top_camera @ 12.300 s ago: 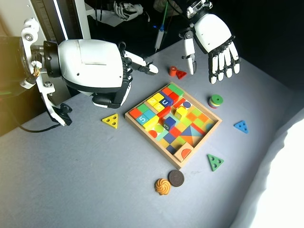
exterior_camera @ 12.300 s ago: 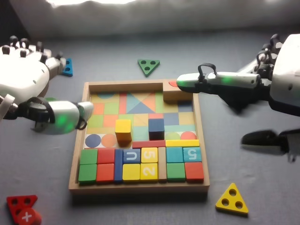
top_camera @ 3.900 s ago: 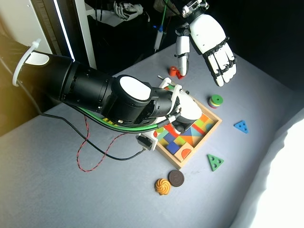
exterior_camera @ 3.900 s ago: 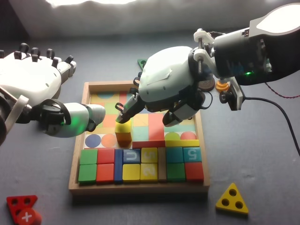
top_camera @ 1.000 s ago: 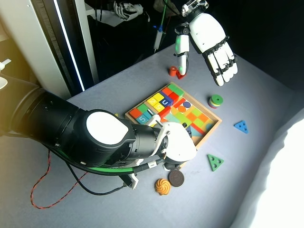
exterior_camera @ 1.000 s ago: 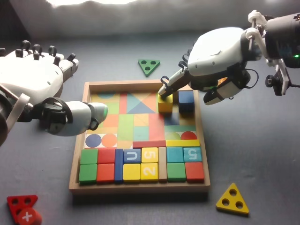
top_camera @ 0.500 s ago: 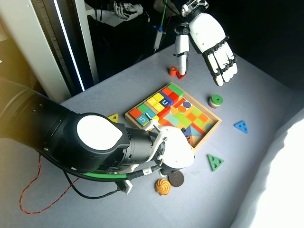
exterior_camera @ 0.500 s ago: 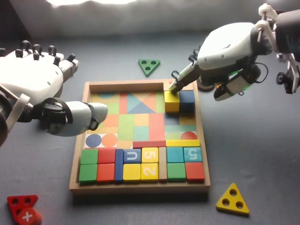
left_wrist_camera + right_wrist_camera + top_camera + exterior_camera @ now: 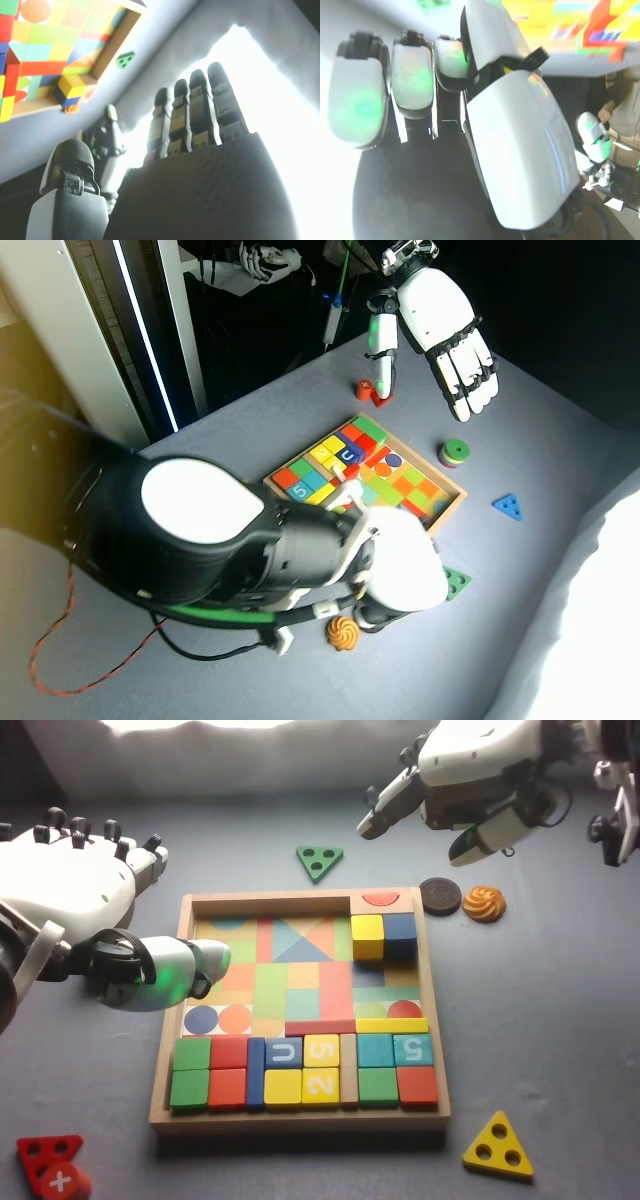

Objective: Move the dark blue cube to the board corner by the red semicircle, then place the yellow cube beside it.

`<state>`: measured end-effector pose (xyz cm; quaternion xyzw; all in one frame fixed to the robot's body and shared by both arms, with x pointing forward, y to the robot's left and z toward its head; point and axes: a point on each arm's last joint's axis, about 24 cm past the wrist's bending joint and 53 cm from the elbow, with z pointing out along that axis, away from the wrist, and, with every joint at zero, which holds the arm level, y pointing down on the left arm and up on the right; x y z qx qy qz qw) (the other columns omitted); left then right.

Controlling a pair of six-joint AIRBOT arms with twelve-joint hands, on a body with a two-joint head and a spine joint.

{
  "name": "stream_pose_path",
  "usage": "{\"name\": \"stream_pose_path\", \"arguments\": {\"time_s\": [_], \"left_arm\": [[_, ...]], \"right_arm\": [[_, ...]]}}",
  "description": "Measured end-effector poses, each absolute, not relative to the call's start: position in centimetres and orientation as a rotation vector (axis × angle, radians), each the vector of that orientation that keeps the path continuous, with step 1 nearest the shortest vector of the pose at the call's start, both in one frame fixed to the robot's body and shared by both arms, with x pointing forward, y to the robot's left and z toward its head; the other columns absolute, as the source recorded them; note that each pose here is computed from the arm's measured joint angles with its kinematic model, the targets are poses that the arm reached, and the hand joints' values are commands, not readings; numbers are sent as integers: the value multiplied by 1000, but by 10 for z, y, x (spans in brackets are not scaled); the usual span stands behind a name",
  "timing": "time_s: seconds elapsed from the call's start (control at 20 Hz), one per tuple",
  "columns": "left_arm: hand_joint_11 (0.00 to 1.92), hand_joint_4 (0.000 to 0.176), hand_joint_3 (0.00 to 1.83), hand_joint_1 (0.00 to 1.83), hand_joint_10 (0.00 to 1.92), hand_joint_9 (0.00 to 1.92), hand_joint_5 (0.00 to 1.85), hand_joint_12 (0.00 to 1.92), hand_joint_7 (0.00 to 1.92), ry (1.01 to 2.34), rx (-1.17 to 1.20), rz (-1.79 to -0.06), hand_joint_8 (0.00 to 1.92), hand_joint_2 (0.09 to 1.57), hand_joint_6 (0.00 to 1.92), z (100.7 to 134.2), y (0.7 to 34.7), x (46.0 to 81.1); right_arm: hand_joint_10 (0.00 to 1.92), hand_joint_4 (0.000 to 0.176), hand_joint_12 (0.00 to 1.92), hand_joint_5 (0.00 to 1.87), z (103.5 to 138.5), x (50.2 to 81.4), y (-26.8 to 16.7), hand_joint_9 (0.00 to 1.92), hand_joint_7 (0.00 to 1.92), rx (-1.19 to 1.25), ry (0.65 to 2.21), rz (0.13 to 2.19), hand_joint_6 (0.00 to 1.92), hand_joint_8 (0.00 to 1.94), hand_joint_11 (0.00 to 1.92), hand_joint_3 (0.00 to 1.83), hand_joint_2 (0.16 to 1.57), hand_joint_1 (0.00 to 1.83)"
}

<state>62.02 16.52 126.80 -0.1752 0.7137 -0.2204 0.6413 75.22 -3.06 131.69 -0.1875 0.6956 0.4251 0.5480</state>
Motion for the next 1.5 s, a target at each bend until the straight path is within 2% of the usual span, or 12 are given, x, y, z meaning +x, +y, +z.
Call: {"name": "stream_pose_path", "arguments": {"time_s": [0.05, 0.4, 0.7, 0.8, 0.9, 1.0, 1.05, 1.1, 1.15, 1.2, 1.3, 1.5], "left_arm": [[0, 0, 0, 0, 3, 118, 112, 280, 121, 1627, -401, -502, 2, 1218, 2, 1268, 166, 620], [0, 0, 0, 0, 1, 81, 98, 182, 89, 1645, -383, -505, 1, 1211, 2, 1265, 160, 617], [0, 0, 0, 0, 2, 99, 96, 254, 97, 1645, -387, -494, 2, 1220, 2, 1265, 161, 615], [0, 0, 1, 0, 0, 128, 107, 307, 132, 1646, -387, -493, 0, 1230, 0, 1264, 161, 615], [0, 0, 0, 0, 3, 130, 106, 291, 131, 1646, -386, -494, 3, 1224, 1, 1265, 161, 615], [0, 0, 0, 0, 6, 150, 120, 310, 149, 1645, -387, -493, 5, 1221, 3, 1265, 161, 615], [0, 0, 0, 0, 1, 142, 112, 298, 140, 1645, -390, -492, 1, 1222, 1, 1265, 162, 616], [0, 0, 0, 0, 1, 142, 112, 298, 140, 1644, -391, -490, 1, 1222, 1, 1265, 163, 616], [0, 0, 0, 0, 0, 137, 108, 281, 134, 1643, -393, -487, 1, 1222, 0, 1265, 164, 617], [0, 0, 0, 0, 0, 137, 108, 281, 134, 1643, -392, -488, 1, 1222, 0, 1265, 163, 616], [0, 0, 0, 0, 2, 157, 110, 334, 149, 1643, -392, -490, 1, 1223, 0, 1265, 163, 616], [0, 0, 2, 0, 2, 166, 134, 365, 163, 1643, -394, -488, 2, 1228, 3, 1265, 164, 617]], "right_arm": [[1921, 0, 1921, 462, 1316, 743, -38, 1458, 1244, -452, 1648, 1007, 4, 1941, 1625, 0, 1278, 1831], [1921, 0, 1921, 444, 1317, 668, -60, 1444, 1229, -522, 1610, 1039, 0, 1941, 1636, 0, 1265, 1831], [1921, 0, 1921, 397, 1302, 631, -82, 1427, 1187, -437, 1664, 1096, 2, 1941, 1589, 0, 1231, 1616], [1921, 0, 1921, 372, 1288, 629, -85, 1330, 1109, -443, 1693, 1058, 2, 1941, 1501, 0, 1140, 1171], [1921, 0, 1921, 341, 1285, 624, -79, 1223, 1059, -464, 1697, 1062, 1, 1924, 1360, 0, 1130, 907], [1921, 0, 1921, 356, 1285, 621, -75, 1150, 1057, -468, 1698, 1076, 7, 1730, 1235, 0, 1112, 796], [1819, 0, 1921, 318, 1282, 621, -75, 1094, 1022, -465, 1707, 1078, 4, 1621, 1141, 11, 1182, 599], [1819, 0, 1921, 318, 1281, 621, -75, 1094, 1022, -462, 1711, 1080, 4, 1621, 1141, 11, 1182, 599], [1429, 0, 1697, 248, 1279, 621, -77, 865, 920, -456, 1718, 1077, 0, 1134, 781, 9, 1240, 443], [1429, 0, 1697, 248, 1276, 621, -78, 865, 920, -451, 1726, 1074, 0, 1134, 781, 9, 1240, 443], [1152, 0, 1477, 253, 1272, 622, -80, 917, 1019, -468, 1728, 1046, 9, 767, 783, 0, 1230, 503], [1226, 0, 1545, 249, 1272, 619, -78, 879, 1009, -500, 1718, 1041, 2, 836, 754, 2, 1244, 530]]}}
